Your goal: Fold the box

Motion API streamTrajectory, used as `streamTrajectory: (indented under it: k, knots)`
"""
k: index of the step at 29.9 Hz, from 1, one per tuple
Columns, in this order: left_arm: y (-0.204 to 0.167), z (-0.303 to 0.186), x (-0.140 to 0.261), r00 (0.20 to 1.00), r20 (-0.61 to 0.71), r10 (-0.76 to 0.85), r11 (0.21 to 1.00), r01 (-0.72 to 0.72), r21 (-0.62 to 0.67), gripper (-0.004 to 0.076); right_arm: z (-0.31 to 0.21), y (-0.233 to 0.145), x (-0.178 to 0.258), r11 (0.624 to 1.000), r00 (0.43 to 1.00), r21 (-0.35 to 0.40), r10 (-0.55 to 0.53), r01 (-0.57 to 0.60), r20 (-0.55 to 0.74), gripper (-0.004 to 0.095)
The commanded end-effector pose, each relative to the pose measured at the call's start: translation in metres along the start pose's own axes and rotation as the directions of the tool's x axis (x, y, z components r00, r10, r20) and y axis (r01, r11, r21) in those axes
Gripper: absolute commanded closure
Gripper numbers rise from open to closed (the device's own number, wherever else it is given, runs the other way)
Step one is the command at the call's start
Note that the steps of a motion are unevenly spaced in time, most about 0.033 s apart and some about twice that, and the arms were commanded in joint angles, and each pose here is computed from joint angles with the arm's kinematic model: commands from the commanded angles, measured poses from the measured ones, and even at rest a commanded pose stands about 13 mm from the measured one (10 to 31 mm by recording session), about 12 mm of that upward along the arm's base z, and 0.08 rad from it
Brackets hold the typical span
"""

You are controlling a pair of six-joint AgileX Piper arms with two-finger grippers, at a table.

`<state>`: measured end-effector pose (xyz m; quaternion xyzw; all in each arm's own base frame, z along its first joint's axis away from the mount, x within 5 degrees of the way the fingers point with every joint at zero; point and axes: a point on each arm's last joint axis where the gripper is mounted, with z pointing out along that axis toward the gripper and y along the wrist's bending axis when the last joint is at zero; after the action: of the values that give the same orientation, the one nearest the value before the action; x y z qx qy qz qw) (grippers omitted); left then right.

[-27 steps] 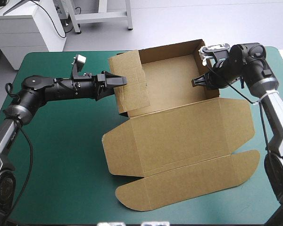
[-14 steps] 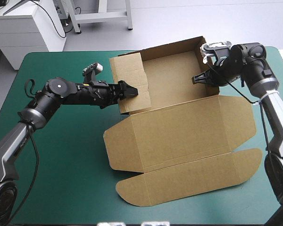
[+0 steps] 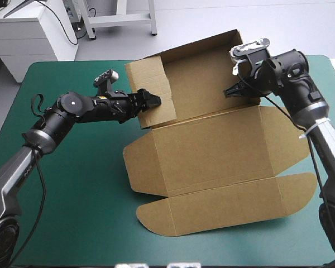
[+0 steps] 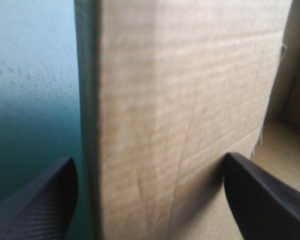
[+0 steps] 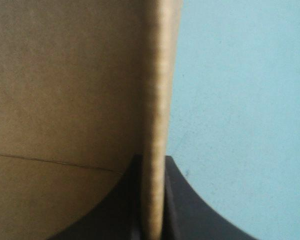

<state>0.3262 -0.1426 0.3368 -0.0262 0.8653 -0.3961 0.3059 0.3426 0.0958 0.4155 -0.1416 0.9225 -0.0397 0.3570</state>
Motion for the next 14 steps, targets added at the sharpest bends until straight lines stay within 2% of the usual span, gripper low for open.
streamTrajectory:
  k: [1,7,14]
  knots:
    - [-0.018,-0.017,-0.012,0.994,0.105,0.034,0.999,-0.038,0.038,0.0164,-0.042,0.006,-0.011,0.999,0.987,0.017,-0.029,0.027,0.158,0.0907]
    - [-0.018,-0.017,-0.012,0.993,0.105,0.062,0.997,-0.065,0.033,0.0164,-0.05,0.023,-0.012,0.997,0.98,0.041,-0.073,0.066,0.186,0.0907]
    - [-0.018,-0.017,-0.009,0.994,0.08,0.072,0.997,-0.075,0.033,0.0164,-0.052,0.024,-0.012,0.993,0.978,0.083,-0.096,0.082,0.186,0.0908]
